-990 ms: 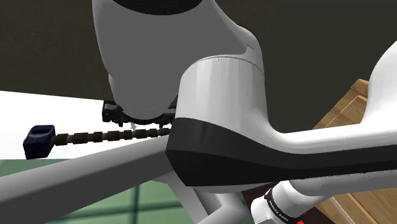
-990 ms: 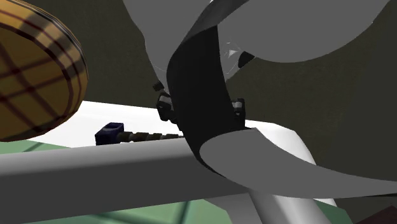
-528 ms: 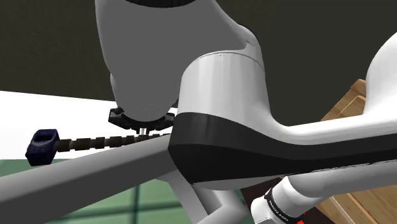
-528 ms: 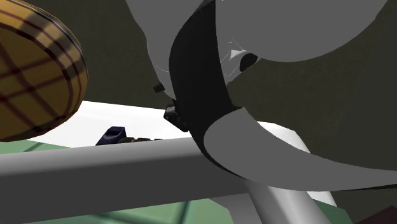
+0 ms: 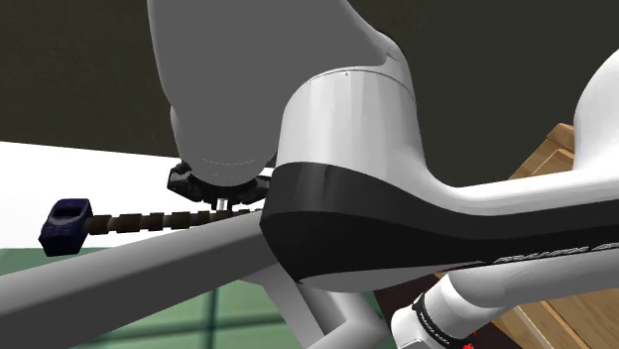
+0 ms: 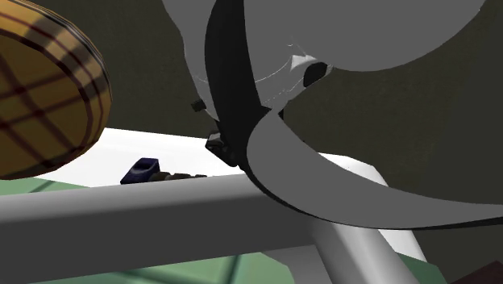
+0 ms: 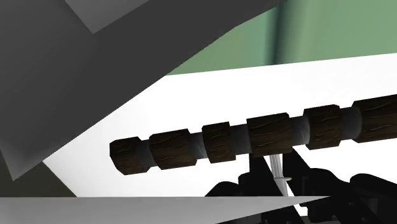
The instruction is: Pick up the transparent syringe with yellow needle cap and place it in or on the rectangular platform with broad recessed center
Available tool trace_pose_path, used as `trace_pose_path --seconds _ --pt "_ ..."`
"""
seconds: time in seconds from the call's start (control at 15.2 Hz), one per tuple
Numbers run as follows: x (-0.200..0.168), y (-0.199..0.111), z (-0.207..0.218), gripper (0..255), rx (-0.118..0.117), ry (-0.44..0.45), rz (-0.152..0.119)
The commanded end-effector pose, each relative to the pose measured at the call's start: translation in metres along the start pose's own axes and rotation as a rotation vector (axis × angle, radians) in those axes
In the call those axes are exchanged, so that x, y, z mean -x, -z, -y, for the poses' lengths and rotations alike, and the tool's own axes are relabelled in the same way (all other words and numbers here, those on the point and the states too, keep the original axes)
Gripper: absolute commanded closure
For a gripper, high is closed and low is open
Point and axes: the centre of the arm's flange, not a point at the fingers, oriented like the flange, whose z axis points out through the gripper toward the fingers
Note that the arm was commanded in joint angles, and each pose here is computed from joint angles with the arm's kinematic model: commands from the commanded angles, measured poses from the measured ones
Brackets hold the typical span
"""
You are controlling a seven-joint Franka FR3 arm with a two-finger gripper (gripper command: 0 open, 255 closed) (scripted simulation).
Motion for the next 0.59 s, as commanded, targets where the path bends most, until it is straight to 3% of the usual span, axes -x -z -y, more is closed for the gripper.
trace_pose_path --seconds 0.0,0.53 --pt "-0.003 0.008 -0.001 255 0.001 0.001 0.003" --pt "-0.021 0.046 -0.001 255 0.001 0.001 0.003"
